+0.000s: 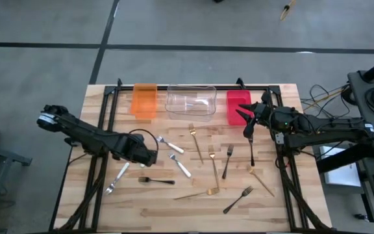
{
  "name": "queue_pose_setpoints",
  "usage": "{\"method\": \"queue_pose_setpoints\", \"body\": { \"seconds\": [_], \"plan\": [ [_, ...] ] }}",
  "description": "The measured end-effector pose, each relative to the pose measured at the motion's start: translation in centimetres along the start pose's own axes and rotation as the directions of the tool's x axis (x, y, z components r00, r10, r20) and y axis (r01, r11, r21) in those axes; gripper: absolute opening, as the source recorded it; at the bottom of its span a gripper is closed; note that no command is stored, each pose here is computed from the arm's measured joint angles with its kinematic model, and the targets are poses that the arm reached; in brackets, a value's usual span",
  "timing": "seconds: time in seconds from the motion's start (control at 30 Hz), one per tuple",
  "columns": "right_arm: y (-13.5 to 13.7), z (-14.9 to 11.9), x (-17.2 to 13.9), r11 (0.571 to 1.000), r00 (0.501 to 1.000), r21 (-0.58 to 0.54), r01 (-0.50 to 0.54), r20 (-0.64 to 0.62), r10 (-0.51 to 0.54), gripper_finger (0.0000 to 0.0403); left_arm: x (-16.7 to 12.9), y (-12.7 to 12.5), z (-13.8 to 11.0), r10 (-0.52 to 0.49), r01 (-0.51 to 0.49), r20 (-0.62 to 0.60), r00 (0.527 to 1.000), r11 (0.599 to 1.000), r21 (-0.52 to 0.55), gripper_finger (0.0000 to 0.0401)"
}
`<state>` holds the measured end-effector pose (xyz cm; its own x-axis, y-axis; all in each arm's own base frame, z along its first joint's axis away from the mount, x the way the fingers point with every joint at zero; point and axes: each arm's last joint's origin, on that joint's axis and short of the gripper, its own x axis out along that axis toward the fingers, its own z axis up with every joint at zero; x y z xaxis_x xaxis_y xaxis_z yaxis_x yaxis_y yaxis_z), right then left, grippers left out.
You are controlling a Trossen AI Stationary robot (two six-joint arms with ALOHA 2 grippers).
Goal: Sort silverware by color (type)
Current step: Put the white fork into the transparent bin
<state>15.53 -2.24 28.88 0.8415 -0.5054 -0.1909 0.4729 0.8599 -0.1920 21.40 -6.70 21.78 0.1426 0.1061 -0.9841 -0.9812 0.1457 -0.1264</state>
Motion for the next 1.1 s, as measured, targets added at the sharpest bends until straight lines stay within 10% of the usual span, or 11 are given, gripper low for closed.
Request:
{"method": "queue_pose_setpoints", "body": {
  "seconds": [0.43, 1.1],
  "plan": [
    [0.0, 0.0, 0.0, 1.0, 1.0, -0.008, 0.0, 0.001, 0.0, 0.01, 0.7, 1.2, -0.4, 0.065, -0.064, 0.092, 0.994, 0.998, -0.012, 0.0164],
    [0.0, 0.0, 0.0, 1.0, 1.0, -0.022, 0.0, 0.0, 0.0, 0.01, 5.3, 1.5, -0.4, 0.091, -0.078, 0.127, 0.988, 0.992, -0.103, 0.0172]
  ]
}}
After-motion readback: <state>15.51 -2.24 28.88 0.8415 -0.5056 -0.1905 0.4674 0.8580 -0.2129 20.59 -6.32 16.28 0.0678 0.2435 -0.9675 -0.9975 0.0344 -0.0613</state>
